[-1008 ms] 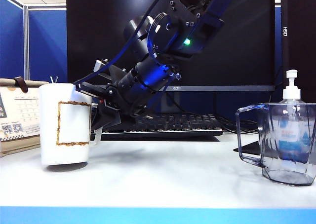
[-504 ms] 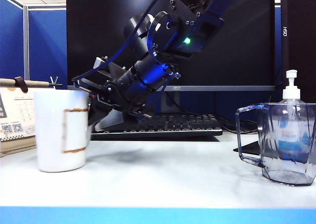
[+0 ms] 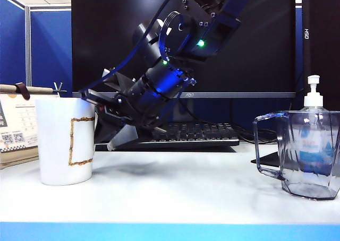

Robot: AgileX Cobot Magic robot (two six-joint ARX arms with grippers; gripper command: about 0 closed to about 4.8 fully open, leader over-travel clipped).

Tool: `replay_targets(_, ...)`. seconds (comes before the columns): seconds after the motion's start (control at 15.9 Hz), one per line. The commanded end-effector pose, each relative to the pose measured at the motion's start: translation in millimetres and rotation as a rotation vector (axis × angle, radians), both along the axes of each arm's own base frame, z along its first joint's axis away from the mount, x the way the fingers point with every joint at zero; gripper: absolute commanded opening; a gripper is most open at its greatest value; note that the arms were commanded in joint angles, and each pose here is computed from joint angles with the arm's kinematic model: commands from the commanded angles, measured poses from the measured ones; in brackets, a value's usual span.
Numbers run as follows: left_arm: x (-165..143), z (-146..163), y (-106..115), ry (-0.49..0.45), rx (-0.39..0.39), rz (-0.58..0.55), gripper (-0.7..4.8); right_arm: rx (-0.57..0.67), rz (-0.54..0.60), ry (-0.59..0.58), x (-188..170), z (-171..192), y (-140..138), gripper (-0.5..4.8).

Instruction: Swap the positions of the transparent plastic cup and the white ceramic cup.

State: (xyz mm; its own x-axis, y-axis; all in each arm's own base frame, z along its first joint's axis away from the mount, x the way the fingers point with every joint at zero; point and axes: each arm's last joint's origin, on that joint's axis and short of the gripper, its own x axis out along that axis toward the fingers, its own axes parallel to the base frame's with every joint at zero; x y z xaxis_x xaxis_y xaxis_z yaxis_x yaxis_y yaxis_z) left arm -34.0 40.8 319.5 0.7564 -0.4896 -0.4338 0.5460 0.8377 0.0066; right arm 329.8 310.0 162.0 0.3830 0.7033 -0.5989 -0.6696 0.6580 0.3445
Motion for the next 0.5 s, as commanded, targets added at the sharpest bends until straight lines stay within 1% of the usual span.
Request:
replay_targets(0.06,0.5,1.2,-0.9,-0.015,0.006,-0.016,-0.06,-0.017,0.003,0.021,-2.3,2.2,-0.6,2.52)
replay_targets(0.13,0.5,1.2,-0.9,-0.020,0.013,-0.019,-0.06,-0.025,0.001,0.033,-3.2,1.7,-1.0,2.68)
replay_targets(0.32,0.5,1.0,-0.8,-0.025,0.024,-0.026,-0.06,-0.021,-0.010,0.050,-5.1,2.2,0.3,2.68)
replay_targets(0.5,0.4,0.8,-0.7,-0.025,0.028,-0.026,-0.06,-0.037,-0.037,0.027,-10.8,10.9,2.7,2.74)
